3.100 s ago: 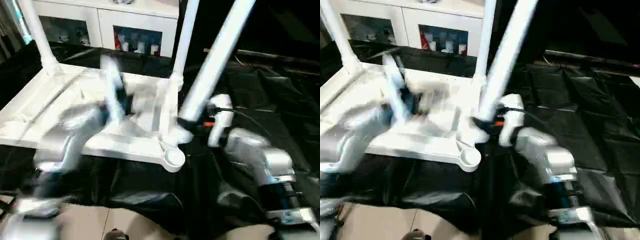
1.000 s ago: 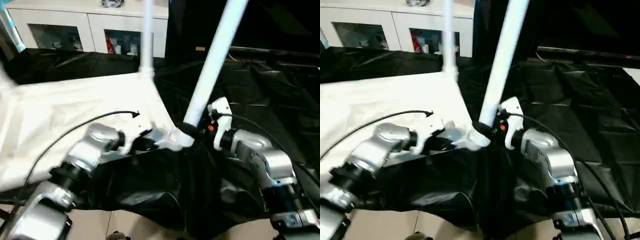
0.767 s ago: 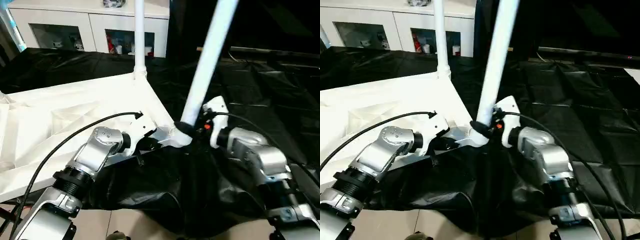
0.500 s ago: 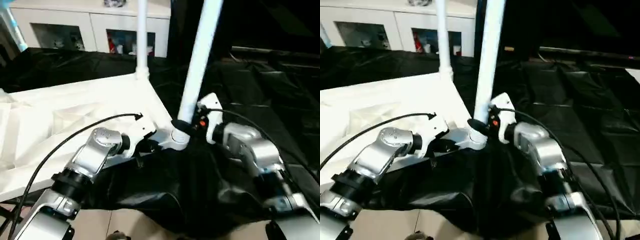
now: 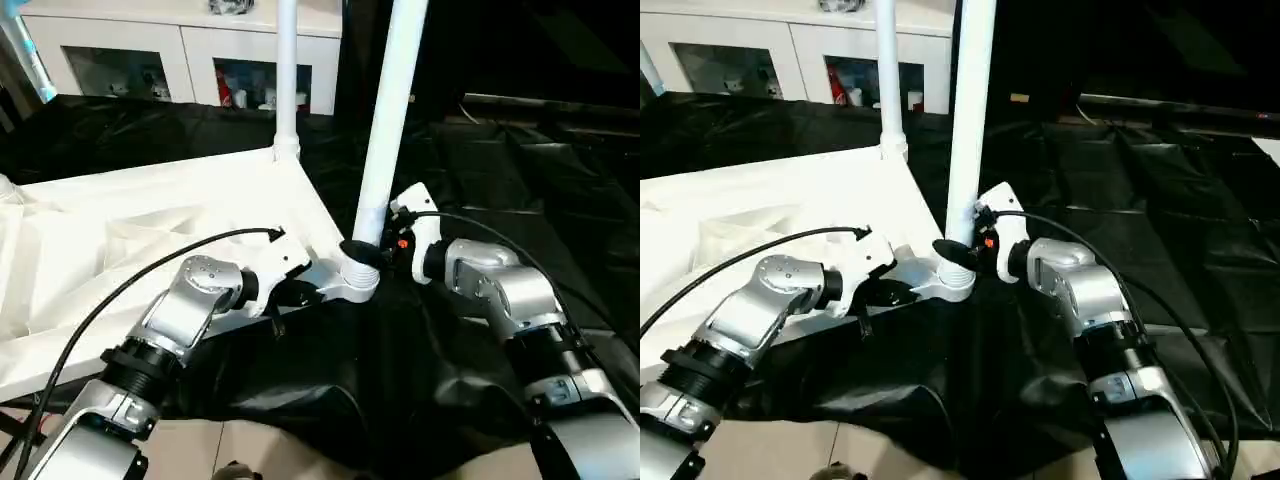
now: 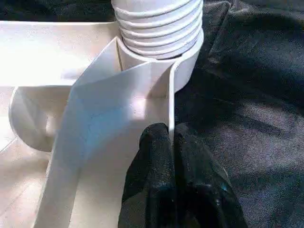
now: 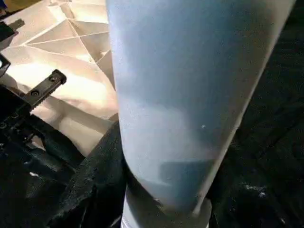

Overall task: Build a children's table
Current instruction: Insert table leg to table base

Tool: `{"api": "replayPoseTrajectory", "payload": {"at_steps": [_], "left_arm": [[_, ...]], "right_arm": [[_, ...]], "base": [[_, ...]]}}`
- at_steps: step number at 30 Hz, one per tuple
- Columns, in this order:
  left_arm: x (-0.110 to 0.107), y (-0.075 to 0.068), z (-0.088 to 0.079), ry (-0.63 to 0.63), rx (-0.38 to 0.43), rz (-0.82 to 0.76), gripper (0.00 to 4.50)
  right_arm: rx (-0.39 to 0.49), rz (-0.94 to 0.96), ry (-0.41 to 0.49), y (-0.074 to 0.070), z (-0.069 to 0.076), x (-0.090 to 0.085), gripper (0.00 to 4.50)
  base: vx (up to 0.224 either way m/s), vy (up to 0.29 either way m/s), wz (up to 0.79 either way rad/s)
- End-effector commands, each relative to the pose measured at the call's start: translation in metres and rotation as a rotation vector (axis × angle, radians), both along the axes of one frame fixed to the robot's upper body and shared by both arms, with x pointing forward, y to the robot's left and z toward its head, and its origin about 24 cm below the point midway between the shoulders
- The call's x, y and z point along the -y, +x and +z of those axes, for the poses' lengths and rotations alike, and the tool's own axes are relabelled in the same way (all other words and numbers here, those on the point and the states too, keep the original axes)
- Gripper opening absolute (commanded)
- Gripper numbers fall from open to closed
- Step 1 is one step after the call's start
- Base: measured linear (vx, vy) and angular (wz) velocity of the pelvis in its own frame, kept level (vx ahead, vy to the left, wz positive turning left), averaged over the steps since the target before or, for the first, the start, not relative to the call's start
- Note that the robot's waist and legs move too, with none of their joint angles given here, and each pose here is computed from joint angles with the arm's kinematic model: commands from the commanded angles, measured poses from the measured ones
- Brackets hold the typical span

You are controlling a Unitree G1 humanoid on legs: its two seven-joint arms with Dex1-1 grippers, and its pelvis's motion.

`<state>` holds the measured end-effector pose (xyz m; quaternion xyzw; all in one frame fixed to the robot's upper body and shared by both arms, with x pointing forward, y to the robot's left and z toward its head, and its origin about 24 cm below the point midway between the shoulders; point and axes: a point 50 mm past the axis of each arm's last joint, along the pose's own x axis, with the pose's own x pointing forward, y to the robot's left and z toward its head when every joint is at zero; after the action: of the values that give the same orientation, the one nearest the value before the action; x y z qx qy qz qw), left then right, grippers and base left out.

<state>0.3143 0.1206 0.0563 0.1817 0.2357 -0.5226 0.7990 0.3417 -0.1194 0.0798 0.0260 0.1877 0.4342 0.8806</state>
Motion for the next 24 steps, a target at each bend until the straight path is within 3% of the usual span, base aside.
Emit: {"api": "replayPoseTrajectory", "payload": {"at_steps": [1,4,13,21,24], "left_arm": [[0.002,-0.001,0.003,-0.061,0.009,-0.015,0.0],[0.001,0.0,0.004,-0.056,0.013,-0.006,0.0],[-0.003,0.004,0.003,-0.032,0.029,0.022,0.0],[-0.004,0.006,0.002,-0.022,0.034,0.028,0.0],[-0.004,0.007,0.002,-0.013,0.034,0.023,0.0]], "right_arm": [[-0.046,-0.048,0.03,0.001,-0.007,0.008,1.9],[-0.076,-0.074,0.083,-0.002,-0.011,0.014,1.9],[-0.088,-0.11,0.114,-0.018,-0.029,0.026,1.9],[-0.032,-0.15,0.116,-0.033,-0.038,0.027,1.9],[-0.009,-0.124,0.078,-0.037,-0.037,0.023,1.9]], "base": [[0.0,0.0,0.0],[0.0,0.0,0.0],[0.0,0.0,0.0],[0.0,0.0,0.0],[0.0,0.0,0.0]]}}
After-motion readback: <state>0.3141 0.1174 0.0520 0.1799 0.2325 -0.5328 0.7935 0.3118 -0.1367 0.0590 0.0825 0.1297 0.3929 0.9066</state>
